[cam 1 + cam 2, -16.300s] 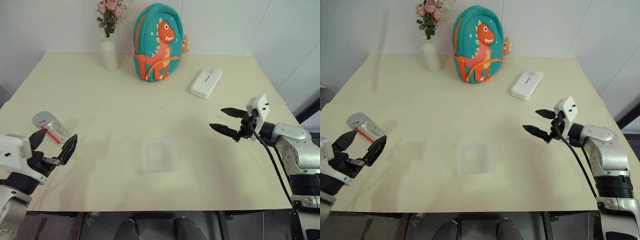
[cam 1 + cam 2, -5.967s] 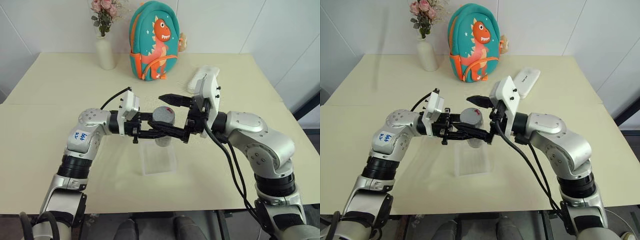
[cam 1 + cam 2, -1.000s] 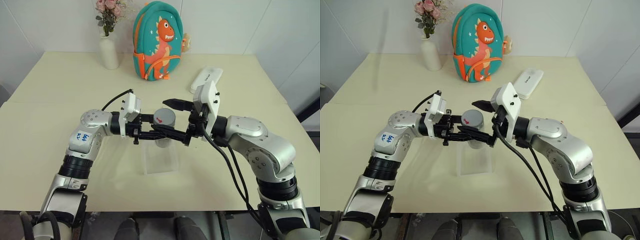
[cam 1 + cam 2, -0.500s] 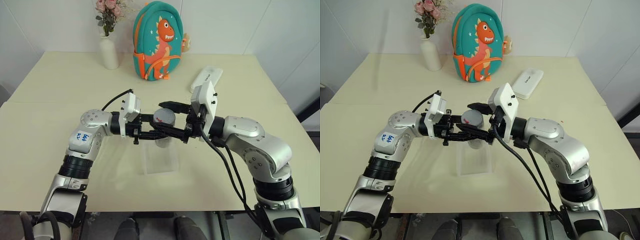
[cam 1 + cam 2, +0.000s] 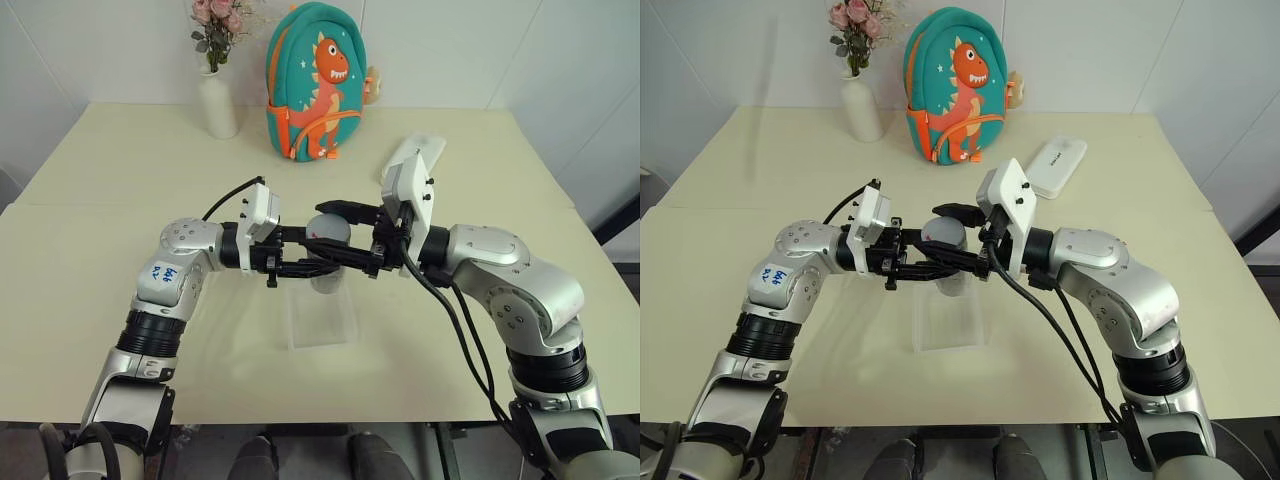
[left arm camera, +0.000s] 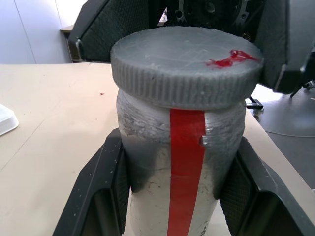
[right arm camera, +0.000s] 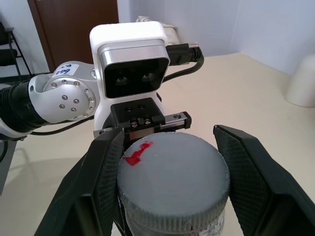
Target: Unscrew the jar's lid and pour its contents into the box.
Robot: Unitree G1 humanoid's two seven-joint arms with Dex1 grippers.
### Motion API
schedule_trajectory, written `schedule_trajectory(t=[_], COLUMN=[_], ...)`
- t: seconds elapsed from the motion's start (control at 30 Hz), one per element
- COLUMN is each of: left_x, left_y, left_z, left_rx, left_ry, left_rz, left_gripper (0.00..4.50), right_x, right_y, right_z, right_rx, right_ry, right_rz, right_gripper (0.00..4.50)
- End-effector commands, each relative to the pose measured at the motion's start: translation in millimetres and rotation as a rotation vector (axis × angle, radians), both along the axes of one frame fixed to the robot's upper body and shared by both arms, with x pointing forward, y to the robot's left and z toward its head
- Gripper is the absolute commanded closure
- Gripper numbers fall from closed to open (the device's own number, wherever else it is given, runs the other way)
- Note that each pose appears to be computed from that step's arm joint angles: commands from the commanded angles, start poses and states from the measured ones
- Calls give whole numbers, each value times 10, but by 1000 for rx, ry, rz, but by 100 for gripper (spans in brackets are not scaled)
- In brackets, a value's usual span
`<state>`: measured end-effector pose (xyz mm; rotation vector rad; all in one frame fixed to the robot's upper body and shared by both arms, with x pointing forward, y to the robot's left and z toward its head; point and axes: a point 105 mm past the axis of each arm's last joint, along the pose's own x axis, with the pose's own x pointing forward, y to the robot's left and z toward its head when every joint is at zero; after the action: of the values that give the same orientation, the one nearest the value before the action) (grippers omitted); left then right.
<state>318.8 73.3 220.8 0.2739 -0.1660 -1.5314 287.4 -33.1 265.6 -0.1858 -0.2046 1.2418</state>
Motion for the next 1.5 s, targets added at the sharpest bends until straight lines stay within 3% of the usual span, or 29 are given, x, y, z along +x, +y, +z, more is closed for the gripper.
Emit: schedule_trajectory(t=[0.03, 0.83, 1.5], left_x=[-62, -53, -96], left_y=[-58, -8, 8], left_z=[-49, 11, -66], left_rx=[28, 88, 141], left_ry=[-3, -5, 82], left_rz=[-41, -105, -121], left_gripper=[251, 251, 251], right_x=[-77, 76, 193], right_y=[-40, -154, -211], right_z=[308, 739, 795], right_rx=[47, 93, 52], right_ry=[-126, -240, -303], right_rz=[28, 103, 101], right_gripper=[194, 194, 194])
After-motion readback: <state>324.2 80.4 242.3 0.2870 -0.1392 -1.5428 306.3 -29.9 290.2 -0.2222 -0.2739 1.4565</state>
